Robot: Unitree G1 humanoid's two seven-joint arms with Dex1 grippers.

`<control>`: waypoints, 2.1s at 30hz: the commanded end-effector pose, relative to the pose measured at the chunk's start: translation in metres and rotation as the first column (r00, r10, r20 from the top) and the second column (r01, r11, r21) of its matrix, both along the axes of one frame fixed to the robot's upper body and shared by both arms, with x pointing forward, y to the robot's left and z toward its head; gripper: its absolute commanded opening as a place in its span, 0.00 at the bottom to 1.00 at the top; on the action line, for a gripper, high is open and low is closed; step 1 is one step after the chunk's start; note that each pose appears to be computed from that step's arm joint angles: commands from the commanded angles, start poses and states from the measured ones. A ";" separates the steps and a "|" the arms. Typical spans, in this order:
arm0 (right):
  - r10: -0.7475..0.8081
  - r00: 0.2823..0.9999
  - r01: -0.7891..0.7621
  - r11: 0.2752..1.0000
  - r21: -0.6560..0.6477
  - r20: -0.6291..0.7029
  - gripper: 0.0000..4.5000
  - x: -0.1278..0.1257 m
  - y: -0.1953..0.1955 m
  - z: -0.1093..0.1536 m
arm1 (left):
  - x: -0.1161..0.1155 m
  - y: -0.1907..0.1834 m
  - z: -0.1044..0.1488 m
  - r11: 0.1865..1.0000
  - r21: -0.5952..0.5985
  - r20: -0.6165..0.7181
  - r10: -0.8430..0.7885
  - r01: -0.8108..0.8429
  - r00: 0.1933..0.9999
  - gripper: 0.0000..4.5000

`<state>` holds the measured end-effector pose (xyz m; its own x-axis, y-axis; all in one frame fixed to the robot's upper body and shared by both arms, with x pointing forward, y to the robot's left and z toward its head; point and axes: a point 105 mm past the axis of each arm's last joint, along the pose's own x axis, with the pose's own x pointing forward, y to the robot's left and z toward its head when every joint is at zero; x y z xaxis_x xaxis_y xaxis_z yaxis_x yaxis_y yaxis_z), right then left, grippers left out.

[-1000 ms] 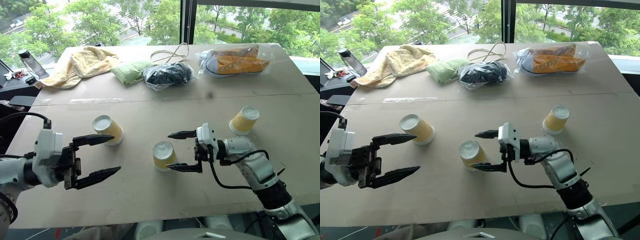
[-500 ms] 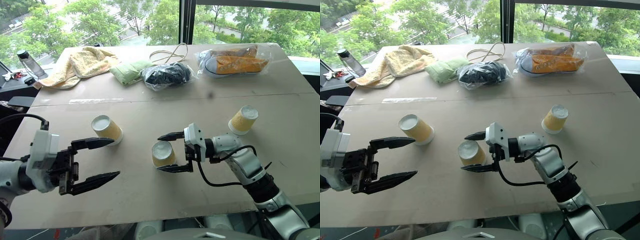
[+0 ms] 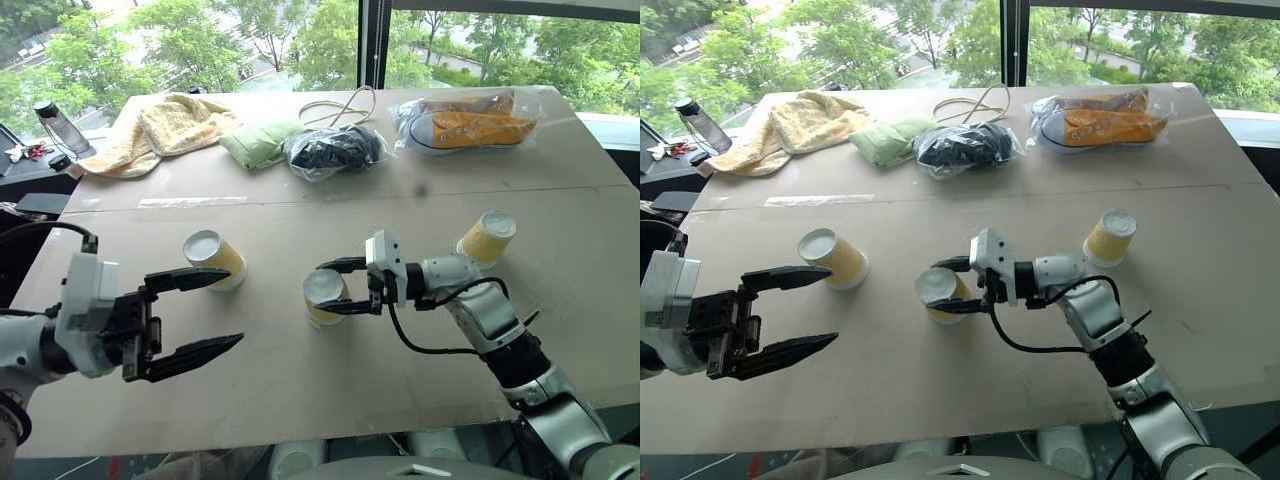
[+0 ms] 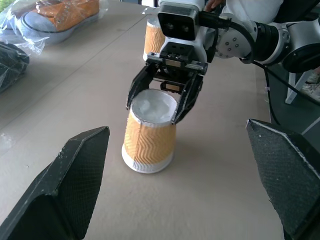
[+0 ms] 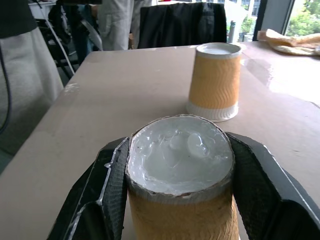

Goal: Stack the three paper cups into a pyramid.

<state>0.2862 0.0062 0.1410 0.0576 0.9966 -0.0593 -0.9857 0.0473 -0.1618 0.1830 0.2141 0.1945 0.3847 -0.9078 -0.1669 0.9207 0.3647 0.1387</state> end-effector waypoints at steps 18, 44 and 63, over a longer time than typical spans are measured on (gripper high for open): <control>-0.321 0.945 0.325 0.944 0.062 -0.064 0.47 0.069 -0.025 0.007 | 0.038 -0.004 -0.018 0.985 -0.042 0.025 0.170 -0.169 0.985 1.00; -0.726 0.664 0.674 0.684 0.279 0.178 0.99 0.025 -0.150 0.076 | 0.085 -0.079 -0.005 0.980 -0.176 0.102 0.115 -0.096 0.988 1.00; -0.933 0.352 0.918 0.327 0.224 -0.079 0.99 0.024 -0.222 0.014 | 0.095 -0.089 -0.006 0.990 -0.137 0.108 0.052 -0.037 0.993 1.00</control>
<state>0.3097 -0.2074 0.1410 0.9445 0.3128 0.1007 -0.3087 0.9496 -0.0552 0.2810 0.1271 0.1822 0.4481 -0.8939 -0.0128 0.8849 0.4415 0.1482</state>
